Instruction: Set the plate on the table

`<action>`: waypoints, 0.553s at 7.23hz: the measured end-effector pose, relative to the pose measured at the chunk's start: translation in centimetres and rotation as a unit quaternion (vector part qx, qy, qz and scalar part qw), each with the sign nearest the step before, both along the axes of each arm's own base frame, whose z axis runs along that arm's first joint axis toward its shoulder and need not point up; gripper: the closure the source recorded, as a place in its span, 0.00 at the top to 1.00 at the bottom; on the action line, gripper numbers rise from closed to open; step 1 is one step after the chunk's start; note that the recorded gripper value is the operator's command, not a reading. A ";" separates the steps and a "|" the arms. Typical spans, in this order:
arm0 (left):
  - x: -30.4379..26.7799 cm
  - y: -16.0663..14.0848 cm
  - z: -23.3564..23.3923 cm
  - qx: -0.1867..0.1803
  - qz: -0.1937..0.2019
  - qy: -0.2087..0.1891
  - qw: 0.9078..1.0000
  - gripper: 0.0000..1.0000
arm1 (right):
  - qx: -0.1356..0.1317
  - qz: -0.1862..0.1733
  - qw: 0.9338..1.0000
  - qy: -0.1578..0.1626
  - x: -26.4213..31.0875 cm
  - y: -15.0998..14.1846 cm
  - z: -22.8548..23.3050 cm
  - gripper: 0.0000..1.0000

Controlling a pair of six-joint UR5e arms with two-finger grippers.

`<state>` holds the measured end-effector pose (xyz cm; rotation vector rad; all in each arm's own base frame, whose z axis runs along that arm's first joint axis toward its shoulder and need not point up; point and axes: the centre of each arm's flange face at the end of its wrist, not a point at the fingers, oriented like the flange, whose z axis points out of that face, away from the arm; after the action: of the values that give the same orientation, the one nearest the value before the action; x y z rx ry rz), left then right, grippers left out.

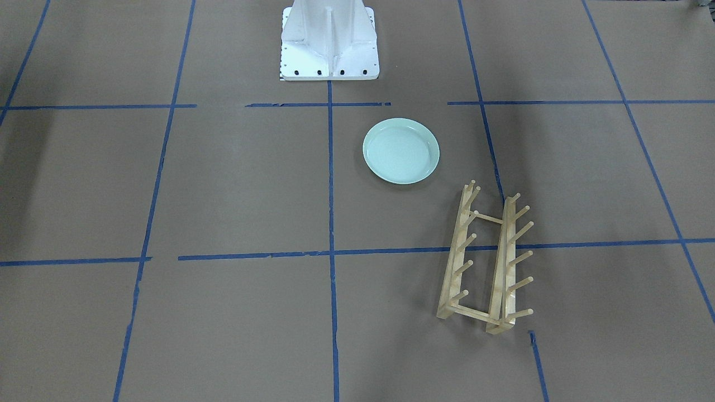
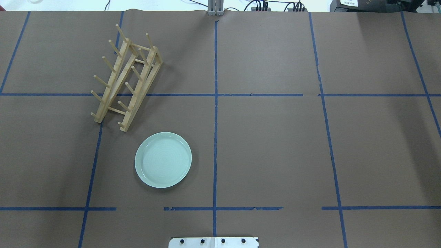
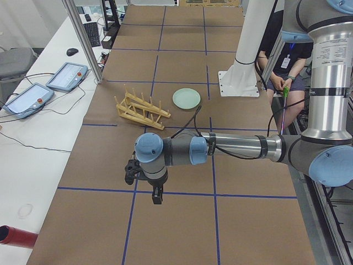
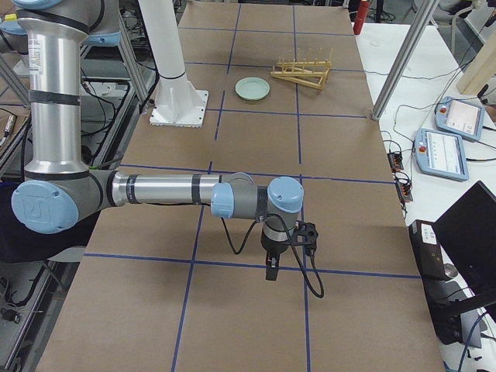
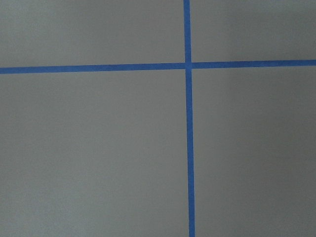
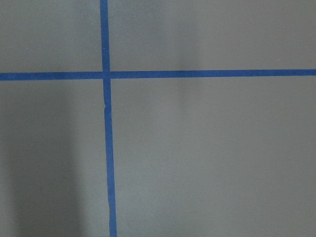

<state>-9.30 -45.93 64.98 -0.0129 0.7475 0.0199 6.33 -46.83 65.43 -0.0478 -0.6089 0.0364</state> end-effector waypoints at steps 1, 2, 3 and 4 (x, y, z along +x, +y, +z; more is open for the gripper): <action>-0.1 0.0 0.4 0.000 0.000 -0.007 1.000 1.00 | 0.000 0.000 1.000 0.000 0.0 0.0 0.0 1.00; -0.1 0.0 0.6 0.000 0.000 -0.010 1.000 1.00 | 0.000 0.001 1.000 0.000 0.0 0.0 0.0 1.00; -0.2 0.0 0.6 0.000 0.000 -0.010 1.000 1.00 | 0.000 0.001 1.000 0.000 0.0 0.0 0.0 1.00; -0.1 0.0 0.5 0.001 0.000 -0.010 1.000 1.00 | 0.000 0.000 1.000 0.000 0.0 0.0 0.0 1.00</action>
<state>-9.45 -45.98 65.52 -0.0116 0.7277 0.0206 6.36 -46.83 65.43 -0.0475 -0.6089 0.0369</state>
